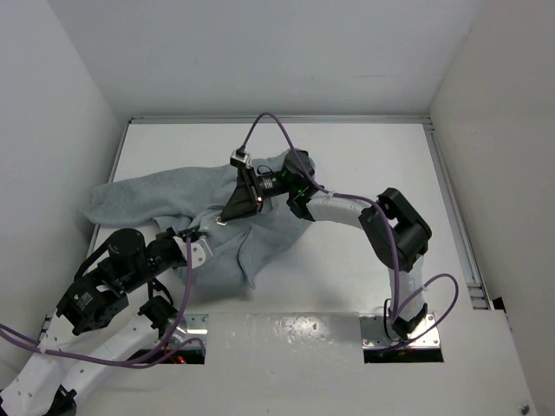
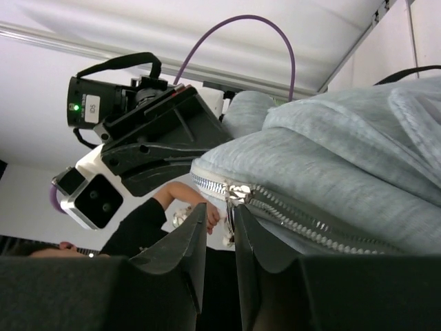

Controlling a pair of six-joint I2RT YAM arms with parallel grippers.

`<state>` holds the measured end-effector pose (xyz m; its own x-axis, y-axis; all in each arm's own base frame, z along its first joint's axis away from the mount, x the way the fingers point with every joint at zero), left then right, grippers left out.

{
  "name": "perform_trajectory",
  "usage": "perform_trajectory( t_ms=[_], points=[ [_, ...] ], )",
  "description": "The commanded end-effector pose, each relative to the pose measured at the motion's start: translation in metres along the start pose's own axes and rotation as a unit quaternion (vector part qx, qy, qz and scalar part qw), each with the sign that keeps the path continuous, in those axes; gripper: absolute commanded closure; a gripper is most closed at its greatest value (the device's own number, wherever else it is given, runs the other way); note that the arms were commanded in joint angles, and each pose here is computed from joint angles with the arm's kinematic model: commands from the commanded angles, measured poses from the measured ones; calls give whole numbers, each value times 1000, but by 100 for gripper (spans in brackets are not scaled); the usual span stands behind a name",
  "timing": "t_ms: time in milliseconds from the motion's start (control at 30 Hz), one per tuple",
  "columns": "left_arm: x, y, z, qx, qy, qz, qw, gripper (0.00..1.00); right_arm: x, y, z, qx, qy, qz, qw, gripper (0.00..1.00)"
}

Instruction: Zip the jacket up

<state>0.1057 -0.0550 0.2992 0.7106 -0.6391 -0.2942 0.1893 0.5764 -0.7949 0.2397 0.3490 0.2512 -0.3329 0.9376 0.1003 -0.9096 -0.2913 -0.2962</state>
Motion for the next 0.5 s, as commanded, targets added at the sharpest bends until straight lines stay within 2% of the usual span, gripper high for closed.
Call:
perform_trajectory(
  t_ms=[0,233,433,467],
  points=[
    [-1,-17,12,6,-36,-55,998,100,-1,7,27,-60,-29,7,998,78],
    [-1,-17,11,1,-36,-55,998,100,2,6,25,-61,-28,12,998,68],
    [-1,-18,11,11,-33,-58,998,100,10,9,20,-59,-26,29,997,67],
    [-1,-18,11,11,-33,-58,998,100,13,11,20,-65,-27,35,997,70]
  ],
)
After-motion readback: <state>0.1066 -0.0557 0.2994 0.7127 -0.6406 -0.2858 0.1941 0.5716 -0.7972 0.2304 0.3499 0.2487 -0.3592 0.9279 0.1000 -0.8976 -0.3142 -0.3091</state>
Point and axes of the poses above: each gripper's point midway between its finger pads, its own x axis out along the fingers, its own z axis along the line the jaws close on, y = z × x, the point moved 9 cm from there along -x, back along the fingers, and after that the axes turned 5 degrees about -x, right-handed, at the moved point
